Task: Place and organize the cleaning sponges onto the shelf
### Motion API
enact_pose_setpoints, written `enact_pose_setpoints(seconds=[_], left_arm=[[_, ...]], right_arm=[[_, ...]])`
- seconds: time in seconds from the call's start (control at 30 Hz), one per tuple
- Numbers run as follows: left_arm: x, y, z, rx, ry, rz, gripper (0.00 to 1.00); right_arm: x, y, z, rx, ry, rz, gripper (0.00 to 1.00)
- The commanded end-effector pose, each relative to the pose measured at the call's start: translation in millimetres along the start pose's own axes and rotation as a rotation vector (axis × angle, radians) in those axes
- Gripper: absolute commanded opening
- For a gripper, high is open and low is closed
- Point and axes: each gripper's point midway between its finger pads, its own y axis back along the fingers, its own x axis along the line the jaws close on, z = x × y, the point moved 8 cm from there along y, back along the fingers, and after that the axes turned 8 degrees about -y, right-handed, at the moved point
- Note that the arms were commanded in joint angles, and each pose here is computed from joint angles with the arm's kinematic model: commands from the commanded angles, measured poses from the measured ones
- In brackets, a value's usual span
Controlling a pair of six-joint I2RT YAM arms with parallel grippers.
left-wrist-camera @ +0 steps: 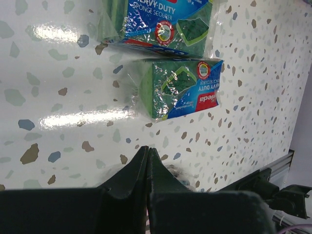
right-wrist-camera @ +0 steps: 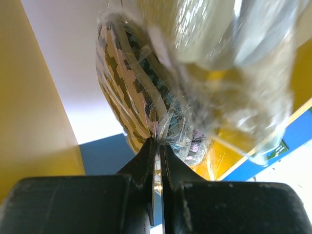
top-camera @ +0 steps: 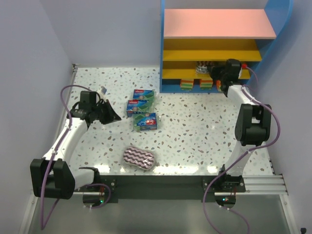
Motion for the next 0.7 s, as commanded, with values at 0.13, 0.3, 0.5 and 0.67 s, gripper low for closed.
enact_pose_setpoints(seconds=[0.13, 0.3, 0.5, 0.67], left_arm=[[-5.1, 10.3, 6.9, -0.04, -0.039, -0.015, 0.0], [-5.7, 12.3, 5.6, -0.04, -0.036, -0.015, 0.0], [-8.5, 15.3, 6.3, -0.05, -0.038, -0.028, 0.0], [-10.1, 19.2, 5.7, -0.059, -0.047, -0.033, 0.0]], right_arm=[[8.9, 7.1, 3.0, 0.009, 0.009, 0.028, 0.09], [15.9, 22.8, -0.3, 0.028, 0.009, 0.061, 0.34], [26.5, 52.9, -5.4, 0.053, 0.023, 0.116, 0.52], [33.7, 88.6, -13.8, 0.108, 0.065, 0.161, 0.6]])
